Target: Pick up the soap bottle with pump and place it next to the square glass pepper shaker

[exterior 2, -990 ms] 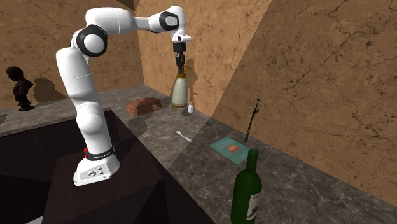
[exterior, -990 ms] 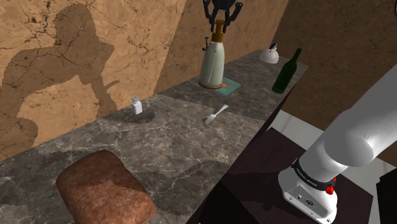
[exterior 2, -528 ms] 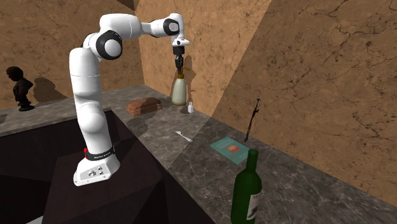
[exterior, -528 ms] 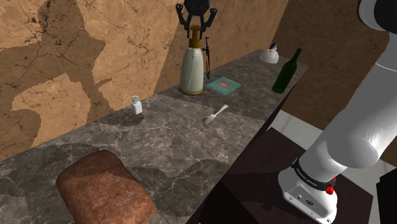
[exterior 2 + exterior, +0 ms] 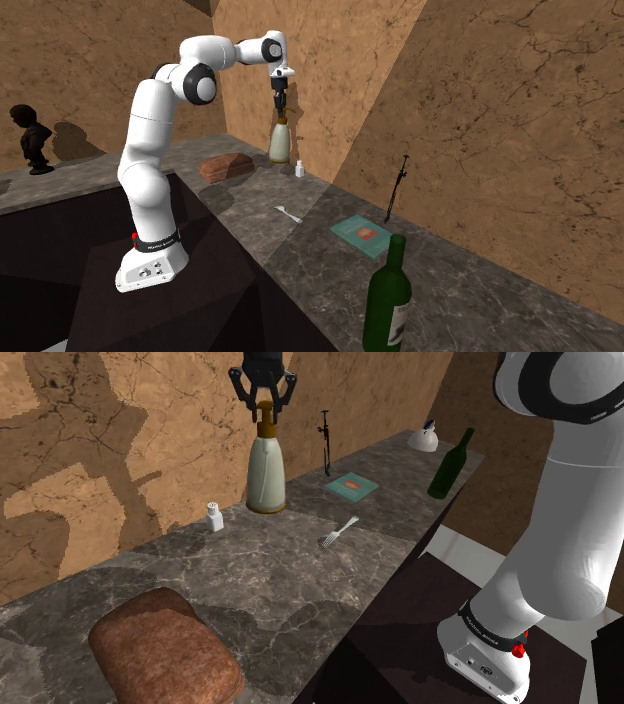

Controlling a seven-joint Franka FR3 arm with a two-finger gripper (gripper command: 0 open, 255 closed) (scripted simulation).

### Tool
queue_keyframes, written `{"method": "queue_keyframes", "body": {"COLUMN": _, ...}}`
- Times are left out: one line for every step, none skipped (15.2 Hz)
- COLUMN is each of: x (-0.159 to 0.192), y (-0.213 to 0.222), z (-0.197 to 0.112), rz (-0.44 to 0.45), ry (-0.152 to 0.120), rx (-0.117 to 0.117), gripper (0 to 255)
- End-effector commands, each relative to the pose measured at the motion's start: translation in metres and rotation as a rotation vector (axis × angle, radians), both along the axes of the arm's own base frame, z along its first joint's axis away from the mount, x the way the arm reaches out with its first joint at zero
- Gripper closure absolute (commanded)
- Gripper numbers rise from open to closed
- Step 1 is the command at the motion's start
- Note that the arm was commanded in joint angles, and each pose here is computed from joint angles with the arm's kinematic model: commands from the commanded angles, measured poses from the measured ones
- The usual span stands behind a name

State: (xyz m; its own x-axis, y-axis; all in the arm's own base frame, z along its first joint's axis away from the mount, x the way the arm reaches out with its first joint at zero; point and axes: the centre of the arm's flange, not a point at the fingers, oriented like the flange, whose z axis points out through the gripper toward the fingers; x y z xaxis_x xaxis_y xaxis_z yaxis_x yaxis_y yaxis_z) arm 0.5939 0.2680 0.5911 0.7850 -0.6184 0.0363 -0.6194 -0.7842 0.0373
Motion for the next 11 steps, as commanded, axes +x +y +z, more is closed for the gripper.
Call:
{"method": "queue_keyframes", "body": {"x": 0.004, "y": 0.004, "z": -0.008, "rz": -0.001, "ry": -0.001, "rx": 0.000, "gripper": 255}}
{"method": "queue_keyframes", "body": {"x": 0.004, "y": 0.004, "z": -0.013, "rz": -0.001, "ry": -0.001, "rx": 0.000, "gripper": 255}}
{"method": "queue_keyframes", "body": {"x": 0.004, "y": 0.004, "z": -0.018, "rz": -0.001, "ry": -0.001, "rx": 0.000, "gripper": 255}}
{"method": "queue_keyframes", "body": {"x": 0.004, "y": 0.004, "z": -0.024, "rz": -0.001, "ry": -0.001, "rx": 0.000, "gripper": 255}}
{"method": "queue_keyframes", "body": {"x": 0.004, "y": 0.004, "z": -0.029, "rz": -0.001, "ry": -0.001, "rx": 0.000, "gripper": 255}}
{"method": "queue_keyframes", "body": {"x": 0.004, "y": 0.004, "z": -0.034, "rz": -0.001, "ry": -0.001, "rx": 0.000, "gripper": 255}}
{"method": "queue_keyframes", "body": {"x": 0.004, "y": 0.004, "z": -0.040, "rz": -0.001, "ry": -0.001, "rx": 0.000, "gripper": 255}}
{"method": "queue_keyframes", "body": {"x": 0.004, "y": 0.004, "z": -0.045, "rz": -0.001, "ry": -0.001, "rx": 0.000, "gripper": 255}}
{"method": "queue_keyframes", "body": {"x": 0.004, "y": 0.004, "z": -0.050, "rz": -0.001, "ry": -0.001, "rx": 0.000, "gripper": 255}}
{"method": "queue_keyframes", "body": {"x": 0.004, "y": 0.004, "z": -0.055, "rz": -0.001, "ry": -0.001, "rx": 0.000, "gripper": 255}}
{"method": "queue_keyframes", "body": {"x": 0.004, "y": 0.004, "z": -0.061, "rz": -0.001, "ry": -0.001, "rx": 0.000, "gripper": 255}}
